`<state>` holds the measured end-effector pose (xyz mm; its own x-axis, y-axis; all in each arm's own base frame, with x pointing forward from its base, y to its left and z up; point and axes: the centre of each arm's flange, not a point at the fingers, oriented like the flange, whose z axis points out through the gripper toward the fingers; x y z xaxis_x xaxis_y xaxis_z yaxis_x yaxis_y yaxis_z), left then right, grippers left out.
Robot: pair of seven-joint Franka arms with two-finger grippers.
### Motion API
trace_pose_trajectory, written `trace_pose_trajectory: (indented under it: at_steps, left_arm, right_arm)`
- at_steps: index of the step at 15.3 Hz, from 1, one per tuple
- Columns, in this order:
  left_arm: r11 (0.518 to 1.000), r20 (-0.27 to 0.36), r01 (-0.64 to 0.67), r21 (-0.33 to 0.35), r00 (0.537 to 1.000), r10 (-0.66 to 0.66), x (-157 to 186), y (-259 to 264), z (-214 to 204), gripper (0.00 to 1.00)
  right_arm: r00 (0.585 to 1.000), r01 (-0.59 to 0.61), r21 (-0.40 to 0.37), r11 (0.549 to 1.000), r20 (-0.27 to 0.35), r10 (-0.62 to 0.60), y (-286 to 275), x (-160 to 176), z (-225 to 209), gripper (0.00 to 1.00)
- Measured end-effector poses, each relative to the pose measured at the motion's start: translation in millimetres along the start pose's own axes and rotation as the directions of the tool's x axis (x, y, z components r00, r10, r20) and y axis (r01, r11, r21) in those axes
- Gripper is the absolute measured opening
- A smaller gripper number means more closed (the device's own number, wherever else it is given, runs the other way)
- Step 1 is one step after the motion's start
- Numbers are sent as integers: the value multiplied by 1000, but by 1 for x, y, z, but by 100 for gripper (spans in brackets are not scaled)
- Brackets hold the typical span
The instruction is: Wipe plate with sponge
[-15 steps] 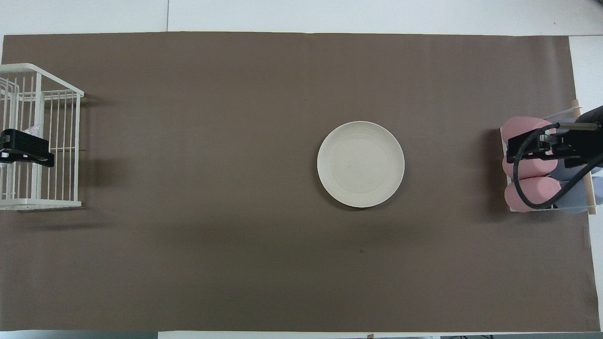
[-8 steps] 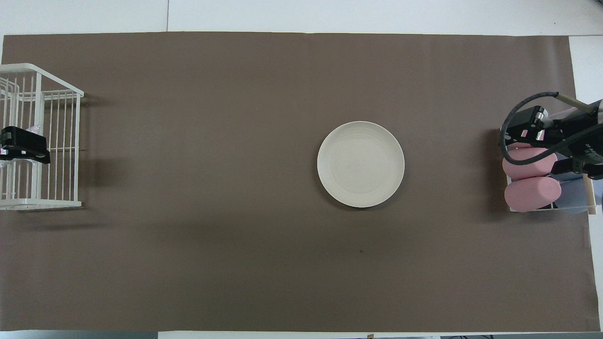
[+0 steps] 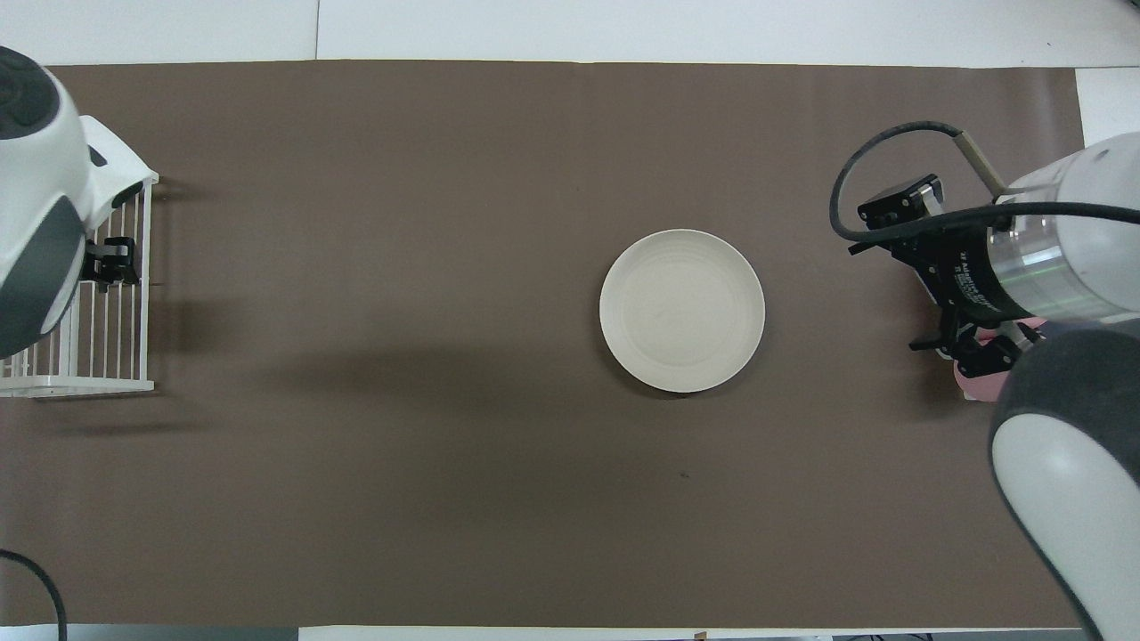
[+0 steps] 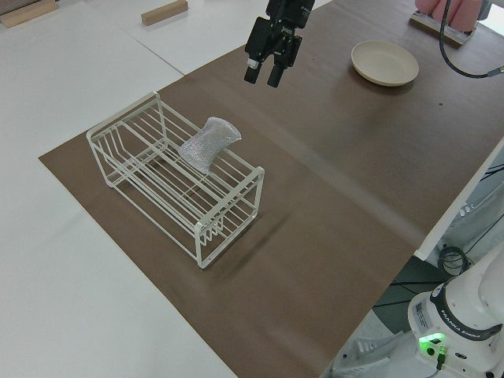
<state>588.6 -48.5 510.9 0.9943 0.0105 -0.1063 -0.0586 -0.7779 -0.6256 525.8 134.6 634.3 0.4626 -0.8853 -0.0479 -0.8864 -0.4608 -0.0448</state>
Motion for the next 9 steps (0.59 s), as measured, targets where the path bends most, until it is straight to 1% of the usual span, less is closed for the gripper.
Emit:
trace_pose_trajectory:
  at_steps: [3,5,7,9]
  left_arm:
    - [989,-23,-54,135,998,58,31,26,37,100]
    - [975,-16,-90,202,995,95,45,40,60,100]
    - [966,-15,-88,241,995,94,55,52,79,100]
    - [965,-12,-74,252,997,79,61,55,94,100]
  right_arm:
    - [991,-130,37,991,-2,130,-12,-38,0,100]
    - [979,-202,60,978,4,202,-20,-61,2,100]
    - [969,-248,79,965,12,248,-25,-77,6,100]
    - [963,-270,73,960,15,269,-26,-87,10,100]
